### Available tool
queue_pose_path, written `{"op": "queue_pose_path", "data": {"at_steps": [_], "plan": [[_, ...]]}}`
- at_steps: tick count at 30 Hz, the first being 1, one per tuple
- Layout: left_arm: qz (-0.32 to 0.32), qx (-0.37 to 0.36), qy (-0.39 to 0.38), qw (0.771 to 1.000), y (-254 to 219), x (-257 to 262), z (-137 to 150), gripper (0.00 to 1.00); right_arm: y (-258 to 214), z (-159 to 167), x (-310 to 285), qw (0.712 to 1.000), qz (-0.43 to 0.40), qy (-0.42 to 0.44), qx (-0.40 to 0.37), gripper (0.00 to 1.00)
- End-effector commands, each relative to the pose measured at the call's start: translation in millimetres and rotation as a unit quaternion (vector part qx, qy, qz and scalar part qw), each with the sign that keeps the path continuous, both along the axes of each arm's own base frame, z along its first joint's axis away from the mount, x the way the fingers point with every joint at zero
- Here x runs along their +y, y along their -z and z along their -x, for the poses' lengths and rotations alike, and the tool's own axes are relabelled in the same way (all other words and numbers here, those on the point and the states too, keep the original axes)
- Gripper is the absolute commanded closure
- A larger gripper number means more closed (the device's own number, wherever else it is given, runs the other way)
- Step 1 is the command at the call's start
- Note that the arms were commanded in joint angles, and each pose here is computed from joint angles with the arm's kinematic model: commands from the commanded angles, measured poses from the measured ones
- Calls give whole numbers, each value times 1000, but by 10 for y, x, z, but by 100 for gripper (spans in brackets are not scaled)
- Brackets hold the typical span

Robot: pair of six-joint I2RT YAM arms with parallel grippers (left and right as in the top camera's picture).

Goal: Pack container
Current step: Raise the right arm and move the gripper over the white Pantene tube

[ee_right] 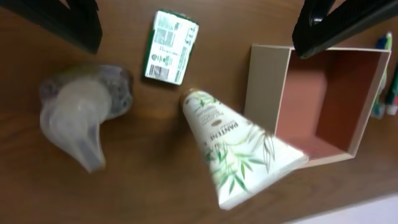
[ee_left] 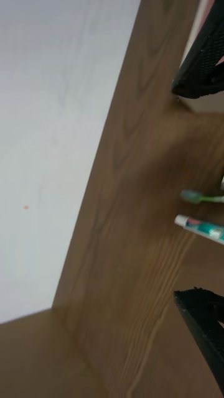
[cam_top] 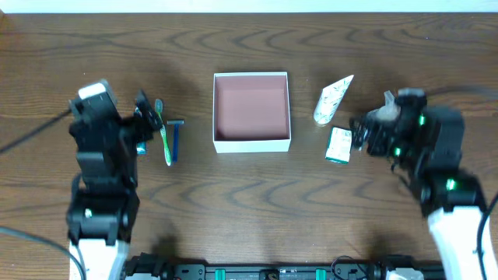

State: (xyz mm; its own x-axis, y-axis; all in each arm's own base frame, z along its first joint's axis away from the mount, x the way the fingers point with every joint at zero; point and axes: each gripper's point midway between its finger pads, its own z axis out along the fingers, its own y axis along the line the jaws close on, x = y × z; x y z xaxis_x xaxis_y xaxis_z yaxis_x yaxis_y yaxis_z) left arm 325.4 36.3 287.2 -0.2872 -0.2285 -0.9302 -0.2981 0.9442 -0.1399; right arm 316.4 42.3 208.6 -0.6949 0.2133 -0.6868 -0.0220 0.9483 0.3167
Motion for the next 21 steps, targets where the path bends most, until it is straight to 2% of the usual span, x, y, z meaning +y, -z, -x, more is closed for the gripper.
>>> {"op": "queue_pose_path", "data": {"at_steps": [1,5,9,14,17,21], "plan": [[-18,11,-25,999,-120,188,-114,2,-279,-233,-11,999,28,-23,-1,1],[-21,58,-62,996,-23,475,-154,2,-458,-404,-8,999,29,-25,6,1],[-8,89,-79,993,130,657,-131,2,-484,-413,29,999,21,-33,5,1],[-4,100,-81,992,186,687,-113,2,-454,-377,51,999,9,-31,17,1],[-4,101,-81,992,189,689,-112,2,-486,-369,200,998,-19,-63,13,1],[-4,101,-81,992,190,689,-111,2,-509,-415,200,998,-5,-57,15,1]]}}
